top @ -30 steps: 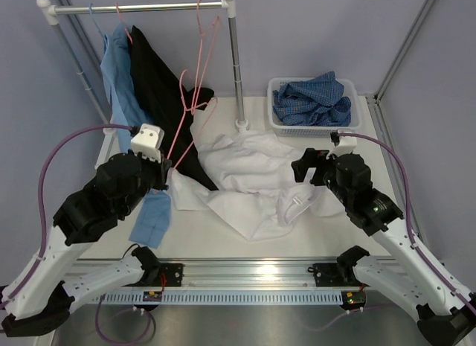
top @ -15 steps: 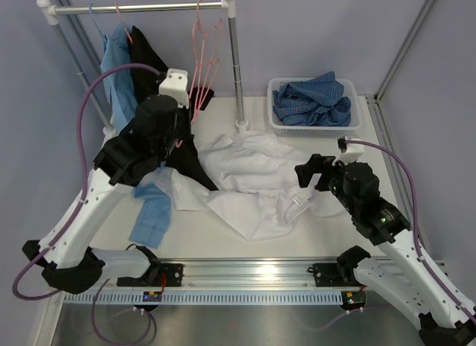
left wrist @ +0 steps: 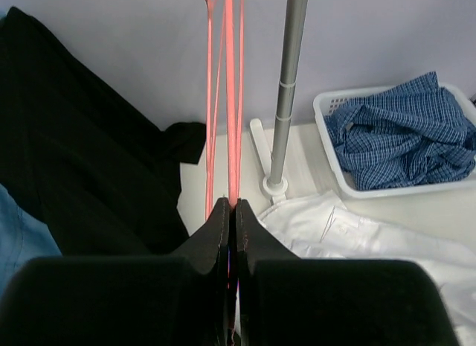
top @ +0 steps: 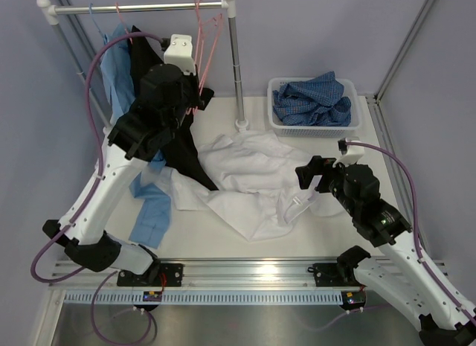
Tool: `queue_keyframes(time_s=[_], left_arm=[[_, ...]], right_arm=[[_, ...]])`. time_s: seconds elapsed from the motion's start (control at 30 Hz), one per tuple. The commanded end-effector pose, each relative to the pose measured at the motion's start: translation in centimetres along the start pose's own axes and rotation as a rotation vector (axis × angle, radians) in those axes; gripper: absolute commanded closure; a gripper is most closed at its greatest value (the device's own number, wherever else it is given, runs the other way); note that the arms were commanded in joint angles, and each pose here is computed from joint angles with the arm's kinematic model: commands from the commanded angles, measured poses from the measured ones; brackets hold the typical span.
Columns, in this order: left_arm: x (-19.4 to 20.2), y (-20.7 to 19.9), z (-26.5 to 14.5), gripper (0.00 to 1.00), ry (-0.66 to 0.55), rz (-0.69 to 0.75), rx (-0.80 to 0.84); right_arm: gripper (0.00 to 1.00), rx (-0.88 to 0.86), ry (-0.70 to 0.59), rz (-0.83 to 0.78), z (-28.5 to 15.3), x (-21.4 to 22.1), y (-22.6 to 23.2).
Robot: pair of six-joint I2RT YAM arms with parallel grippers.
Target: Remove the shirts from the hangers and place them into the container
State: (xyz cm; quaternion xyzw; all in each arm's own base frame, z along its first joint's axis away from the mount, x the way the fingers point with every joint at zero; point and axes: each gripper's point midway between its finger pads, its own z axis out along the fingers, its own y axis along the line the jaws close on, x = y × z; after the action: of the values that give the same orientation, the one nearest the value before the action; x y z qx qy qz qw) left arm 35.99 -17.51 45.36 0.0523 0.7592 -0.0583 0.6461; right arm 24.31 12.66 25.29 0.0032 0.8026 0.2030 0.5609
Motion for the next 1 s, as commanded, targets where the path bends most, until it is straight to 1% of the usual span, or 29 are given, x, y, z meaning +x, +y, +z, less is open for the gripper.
queue_keyframes(time_s=[0.0, 0.27, 0.43, 0.57, 0.6, 0.63, 0.67, 0.73, 0.77, 0.87, 0.9, 0.97], left_arm=[[-3.6, -0.4, 1.2, 1.0, -0.104, -0.039, 0.021], [-0.9, -1.4, 5.6, 1.0, -0.029, -0.021, 0.022], [-0.3, -1.3, 7.2, 1.0, -0.012, -0.022, 0.009], [1.5, -1.2, 8.1, 1.0, 0.029, -0.013, -0.003], [1.7, -1.1, 8.1, 0.98, 0.033, -0.012, -0.003], [2.0, -1.0, 8.1, 0.95, 0.039, -0.012, -0.006], [2.6, -1.0, 8.1, 0.87, 0.051, -0.011, -0.007], [2.3, -0.8, 7.4, 0.79, 0.044, -0.023, -0.008], [2.2, -0.7, 7.2, 0.67, 0.043, -0.03, -0.008], [0.5, -0.3, 5.4, 0.49, 0.002, -0.051, 0.007], [0.0, -0.2, 5.0, 0.39, -0.009, -0.055, 0.01], [-1.1, 0.2, 3.6, 0.3, -0.038, -0.065, 0.021]], right_arm=[[0.01, -0.005, -0.011, 0.012, -0.2, -0.2, 0.0], [0.01, -0.009, -0.006, 0.012, 0.0, 0.1, 0.1], [0.01, -0.005, -0.001, 0.013, 0.0, 0.3, 0.0], [0.01, -0.006, -0.003, 0.014, -0.1, 0.3, 0.0], [0.01, -0.007, -0.002, 0.014, 0.0, 0.3, 0.0], [0.01, -0.006, -0.004, 0.015, -0.1, 0.3, 0.0], [0.01, -0.006, -0.004, 0.015, 0.0, 0.3, 0.0], [0.0, 0.0, 0.003, 0.015, 0.2, 0.4, -0.1], [0.01, -0.002, 0.005, 0.014, 0.2, 0.5, -0.1], [0.01, 0.005, 0.029, 0.011, 0.6, 1.1, -0.2], [0.01, 0.002, 0.04, 0.011, 0.8, 1.3, -0.1], [0.01, -0.011, 0.077, -0.001, 1.3, 2.0, 0.2]])
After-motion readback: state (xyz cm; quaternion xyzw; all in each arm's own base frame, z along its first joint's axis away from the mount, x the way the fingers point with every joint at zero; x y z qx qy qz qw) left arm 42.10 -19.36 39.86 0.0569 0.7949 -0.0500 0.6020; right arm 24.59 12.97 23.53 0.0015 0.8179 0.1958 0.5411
